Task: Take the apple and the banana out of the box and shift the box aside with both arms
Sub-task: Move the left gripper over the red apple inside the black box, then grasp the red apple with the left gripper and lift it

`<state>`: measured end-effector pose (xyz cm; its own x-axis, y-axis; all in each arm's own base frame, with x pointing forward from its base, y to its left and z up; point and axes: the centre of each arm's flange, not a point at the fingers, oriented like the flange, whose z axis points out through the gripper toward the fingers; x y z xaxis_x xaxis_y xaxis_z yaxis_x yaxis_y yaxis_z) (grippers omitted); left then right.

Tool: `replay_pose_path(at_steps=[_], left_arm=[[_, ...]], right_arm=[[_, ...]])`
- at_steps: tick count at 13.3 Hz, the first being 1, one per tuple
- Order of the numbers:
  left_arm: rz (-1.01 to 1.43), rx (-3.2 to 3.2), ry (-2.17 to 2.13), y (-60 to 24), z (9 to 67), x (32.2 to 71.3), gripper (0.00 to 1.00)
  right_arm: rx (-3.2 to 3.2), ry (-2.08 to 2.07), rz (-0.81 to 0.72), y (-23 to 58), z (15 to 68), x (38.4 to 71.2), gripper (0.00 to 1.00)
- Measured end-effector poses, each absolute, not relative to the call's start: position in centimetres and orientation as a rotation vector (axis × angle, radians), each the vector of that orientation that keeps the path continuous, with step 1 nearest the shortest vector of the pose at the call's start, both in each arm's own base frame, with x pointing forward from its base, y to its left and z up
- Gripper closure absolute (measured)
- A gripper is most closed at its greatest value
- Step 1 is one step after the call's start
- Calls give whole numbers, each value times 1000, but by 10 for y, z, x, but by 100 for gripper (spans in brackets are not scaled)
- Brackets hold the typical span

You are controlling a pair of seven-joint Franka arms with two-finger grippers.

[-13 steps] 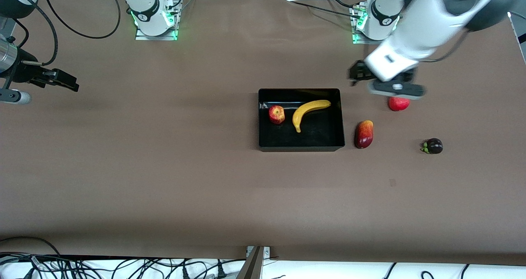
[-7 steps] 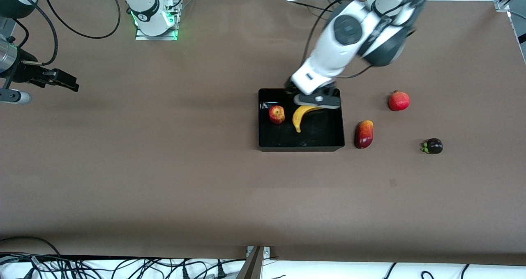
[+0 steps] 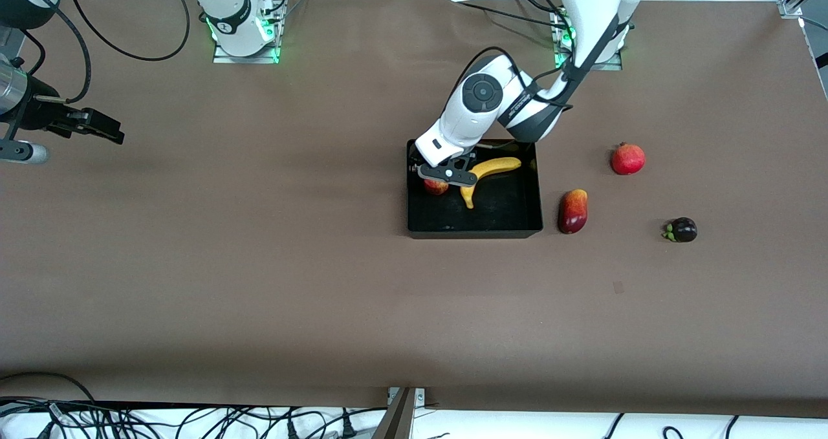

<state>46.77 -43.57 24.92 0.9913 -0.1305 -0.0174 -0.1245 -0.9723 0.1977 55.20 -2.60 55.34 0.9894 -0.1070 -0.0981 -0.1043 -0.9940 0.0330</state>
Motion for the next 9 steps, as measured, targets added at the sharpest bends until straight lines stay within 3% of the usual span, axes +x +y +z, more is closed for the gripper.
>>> replay_pose_path(at_steps=[9], left_arm=[[-10, 2953, -285, -440, 207, 463, 0]], right_arm=[[3106, -165, -156, -26, 553, 552, 0]])
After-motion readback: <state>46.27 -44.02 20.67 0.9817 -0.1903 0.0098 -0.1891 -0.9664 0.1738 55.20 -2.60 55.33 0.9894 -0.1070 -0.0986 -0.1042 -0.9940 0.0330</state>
